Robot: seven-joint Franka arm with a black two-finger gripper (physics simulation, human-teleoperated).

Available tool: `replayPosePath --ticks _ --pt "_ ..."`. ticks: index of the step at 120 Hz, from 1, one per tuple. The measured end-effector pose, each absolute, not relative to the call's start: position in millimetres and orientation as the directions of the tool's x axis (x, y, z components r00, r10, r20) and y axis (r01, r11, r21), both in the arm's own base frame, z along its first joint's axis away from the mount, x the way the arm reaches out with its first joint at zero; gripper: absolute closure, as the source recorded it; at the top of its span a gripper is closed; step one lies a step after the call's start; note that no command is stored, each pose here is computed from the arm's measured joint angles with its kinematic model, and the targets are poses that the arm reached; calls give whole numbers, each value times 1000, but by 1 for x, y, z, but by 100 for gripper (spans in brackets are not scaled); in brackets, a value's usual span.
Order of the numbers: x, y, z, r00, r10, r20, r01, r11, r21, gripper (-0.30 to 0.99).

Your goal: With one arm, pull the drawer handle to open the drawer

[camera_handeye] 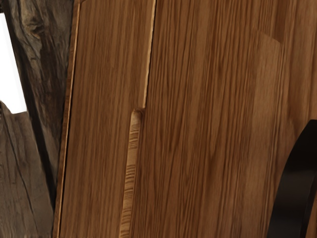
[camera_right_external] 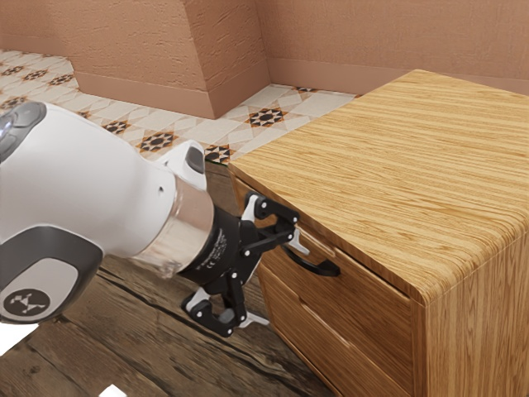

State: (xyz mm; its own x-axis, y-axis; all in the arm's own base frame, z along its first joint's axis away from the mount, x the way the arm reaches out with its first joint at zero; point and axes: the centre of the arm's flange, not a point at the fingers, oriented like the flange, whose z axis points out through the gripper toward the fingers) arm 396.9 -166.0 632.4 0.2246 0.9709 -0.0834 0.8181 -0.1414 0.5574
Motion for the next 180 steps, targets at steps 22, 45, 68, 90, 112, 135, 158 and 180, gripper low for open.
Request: replayPosePath --ticks 22,45,68,90,112,135,158,180 --pt "398 -167 629 205 974 -94 825 -121 552 2" --pt "396 -160 630 180 979 -100 834 -98 542 2" --pt "391 -153 631 158 983 -98 851 -85 518 2" --pt "383 -150 635 152 985 -86 862 -90 500 2" --pt "373 -150 638 158 982 -98 872 -93 480 2" --pt "356 -144 647 164 981 -102 883 -100 459 2" --pt "344 -140 648 167 982 -93 899 -113 422 1" --pt "329 -144 651 199 976 -93 902 -145 406 1"
